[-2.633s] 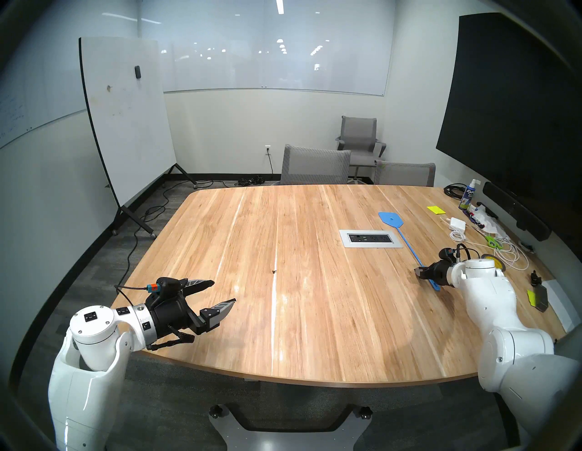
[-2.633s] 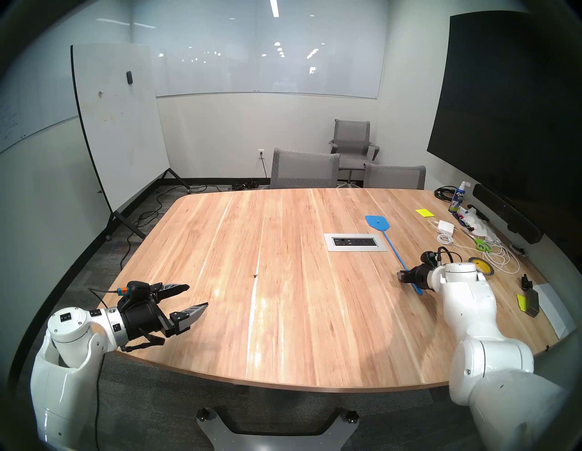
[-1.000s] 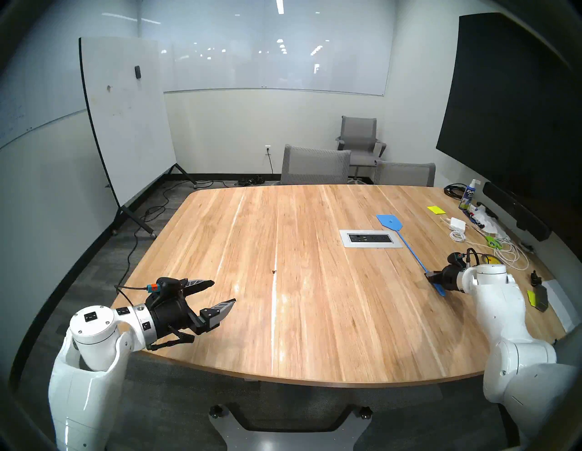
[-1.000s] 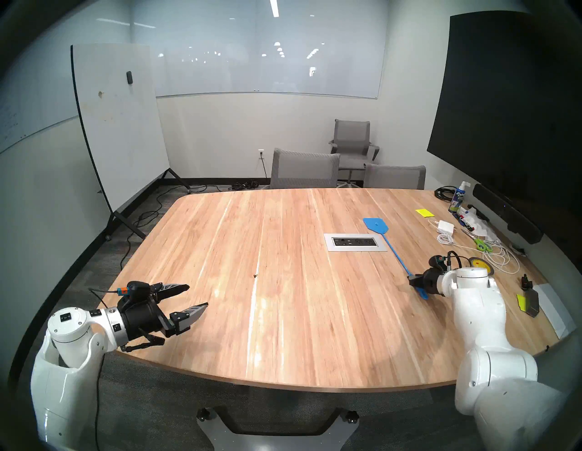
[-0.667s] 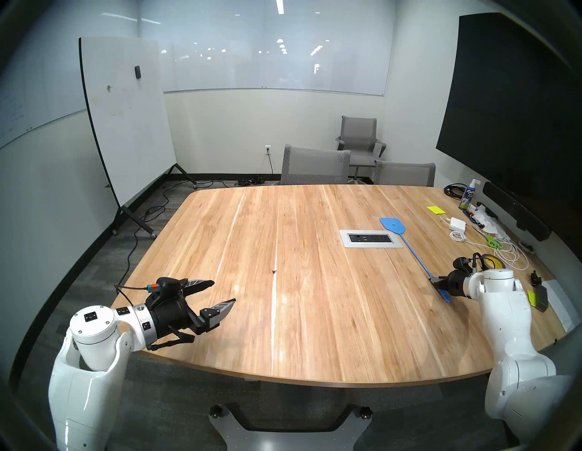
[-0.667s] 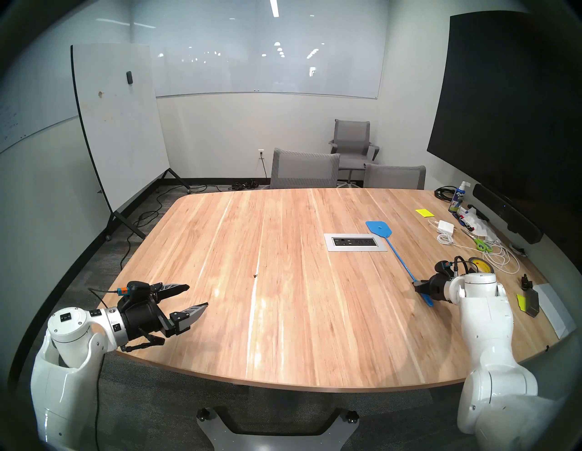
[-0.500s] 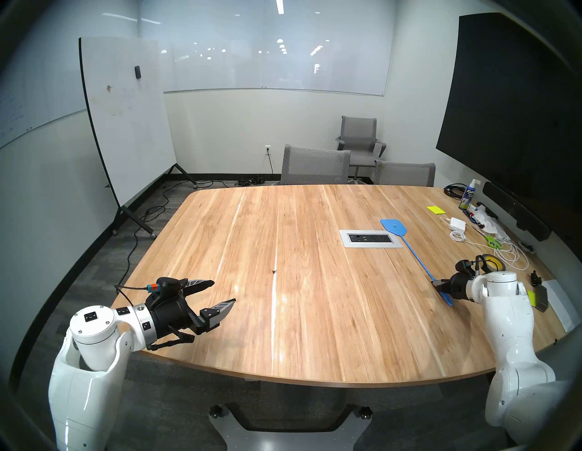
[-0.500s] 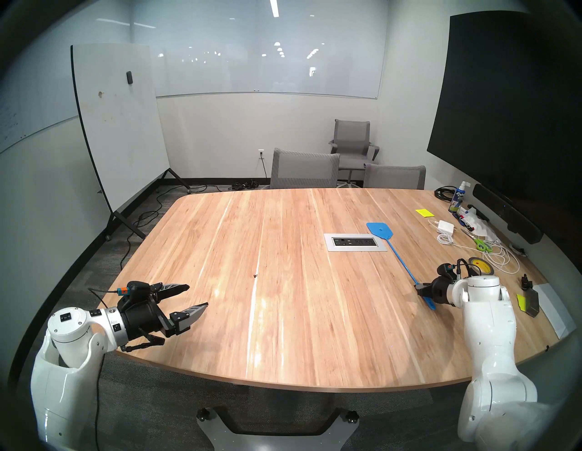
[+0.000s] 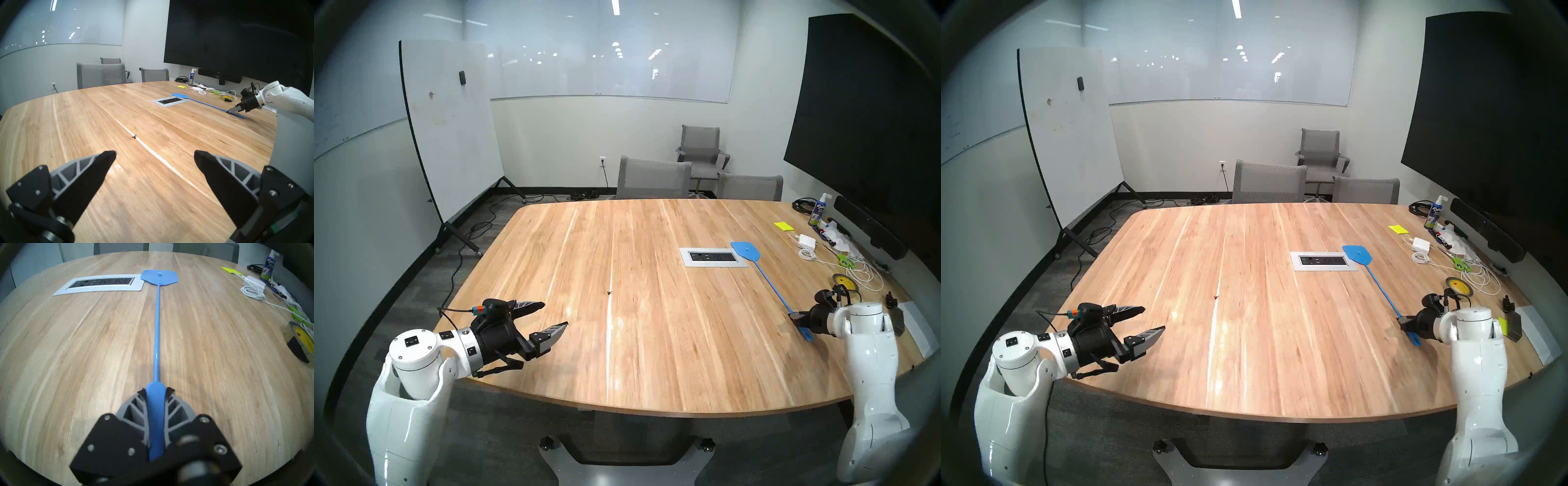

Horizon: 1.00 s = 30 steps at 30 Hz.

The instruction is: Swat a bug on table

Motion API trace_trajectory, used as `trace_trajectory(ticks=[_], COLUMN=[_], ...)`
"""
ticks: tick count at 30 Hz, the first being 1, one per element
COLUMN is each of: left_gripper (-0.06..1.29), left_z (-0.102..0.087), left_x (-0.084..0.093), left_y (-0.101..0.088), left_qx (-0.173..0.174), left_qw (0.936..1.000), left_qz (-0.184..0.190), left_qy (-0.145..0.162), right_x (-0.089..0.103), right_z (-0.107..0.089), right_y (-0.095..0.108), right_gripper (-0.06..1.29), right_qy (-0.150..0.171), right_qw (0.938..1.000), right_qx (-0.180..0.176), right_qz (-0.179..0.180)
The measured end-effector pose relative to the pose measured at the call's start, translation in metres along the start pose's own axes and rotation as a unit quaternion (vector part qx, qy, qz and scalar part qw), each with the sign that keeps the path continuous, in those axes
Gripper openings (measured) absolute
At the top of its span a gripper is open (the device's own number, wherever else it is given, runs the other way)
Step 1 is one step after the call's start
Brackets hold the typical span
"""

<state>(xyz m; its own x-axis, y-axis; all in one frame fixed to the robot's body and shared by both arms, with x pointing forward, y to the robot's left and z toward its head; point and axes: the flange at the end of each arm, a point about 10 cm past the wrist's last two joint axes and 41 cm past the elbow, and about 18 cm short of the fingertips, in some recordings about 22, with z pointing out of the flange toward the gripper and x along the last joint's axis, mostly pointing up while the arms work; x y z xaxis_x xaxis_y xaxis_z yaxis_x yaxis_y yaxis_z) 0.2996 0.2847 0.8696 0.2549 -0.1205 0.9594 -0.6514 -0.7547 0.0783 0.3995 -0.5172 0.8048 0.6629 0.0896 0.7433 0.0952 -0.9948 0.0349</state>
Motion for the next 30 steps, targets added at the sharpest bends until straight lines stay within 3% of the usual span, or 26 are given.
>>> trace_trajectory(ticks=[30], left_gripper=[1.25], left_z=[0.0], left_x=[0.0], left_y=[0.0], left_qx=[0.0], left_qw=[1.0], left_qz=[0.0], left_qy=[0.0], right_x=[-0.049], right_z=[-0.06], right_y=[-0.022], right_gripper=[0.07], right_qy=[-0.023], right_qw=[0.9995], right_qx=[0.0], right_qz=[-0.022])
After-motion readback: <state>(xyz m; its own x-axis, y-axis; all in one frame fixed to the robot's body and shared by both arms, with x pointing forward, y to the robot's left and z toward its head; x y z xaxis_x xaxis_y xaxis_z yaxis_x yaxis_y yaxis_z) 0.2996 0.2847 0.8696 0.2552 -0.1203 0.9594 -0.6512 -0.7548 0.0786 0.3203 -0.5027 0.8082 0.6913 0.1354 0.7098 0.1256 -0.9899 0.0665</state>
